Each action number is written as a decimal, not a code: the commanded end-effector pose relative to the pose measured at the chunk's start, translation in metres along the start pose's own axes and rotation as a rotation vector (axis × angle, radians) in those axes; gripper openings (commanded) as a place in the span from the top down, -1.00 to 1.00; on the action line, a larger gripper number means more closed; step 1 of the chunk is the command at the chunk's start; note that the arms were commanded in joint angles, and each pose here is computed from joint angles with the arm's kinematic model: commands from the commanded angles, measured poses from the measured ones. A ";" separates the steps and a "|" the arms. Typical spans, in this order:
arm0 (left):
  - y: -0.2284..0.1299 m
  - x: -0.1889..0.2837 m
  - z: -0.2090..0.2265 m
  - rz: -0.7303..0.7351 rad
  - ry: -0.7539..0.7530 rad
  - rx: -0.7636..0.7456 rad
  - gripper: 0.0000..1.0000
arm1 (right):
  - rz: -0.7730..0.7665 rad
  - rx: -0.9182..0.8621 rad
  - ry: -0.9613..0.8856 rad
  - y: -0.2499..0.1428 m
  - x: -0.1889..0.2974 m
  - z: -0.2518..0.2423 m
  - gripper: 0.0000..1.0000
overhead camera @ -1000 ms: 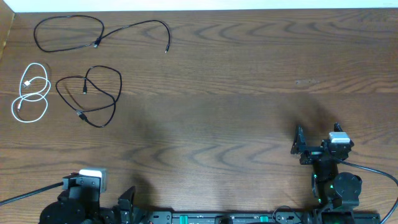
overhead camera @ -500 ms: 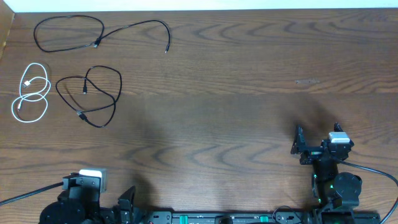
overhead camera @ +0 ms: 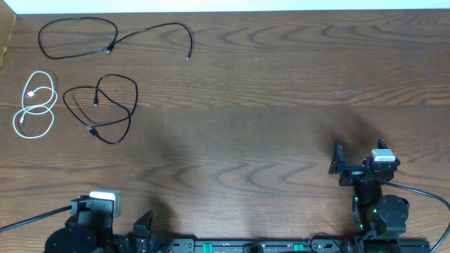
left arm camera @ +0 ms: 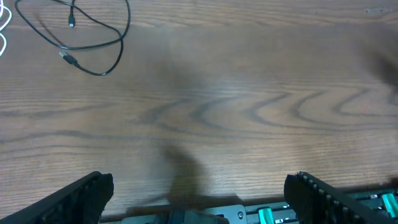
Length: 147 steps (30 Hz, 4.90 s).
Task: Untangle cables
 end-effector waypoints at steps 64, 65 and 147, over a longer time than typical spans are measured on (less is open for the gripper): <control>0.012 -0.160 0.004 -0.562 -0.099 -0.167 -0.96 | 0.001 0.019 0.007 -0.001 0.000 0.001 -0.98; 0.011 -0.164 0.004 -0.563 -0.103 -0.158 -0.95 | 0.001 0.019 0.007 -0.002 0.000 0.001 -0.98; 0.003 -0.220 0.023 -0.650 -0.108 0.006 -0.95 | 0.000 0.019 -0.016 -0.001 0.000 -0.002 -0.99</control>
Point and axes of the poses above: each gripper's point midway between its finger pads, its own x axis back along the fingers, its own z axis along the line the jaws close on, y = z × x, the point moved 4 cm from there along x, back along the fingers, and after that the axes turned 11 degrees about x, right-handed, at the moved point
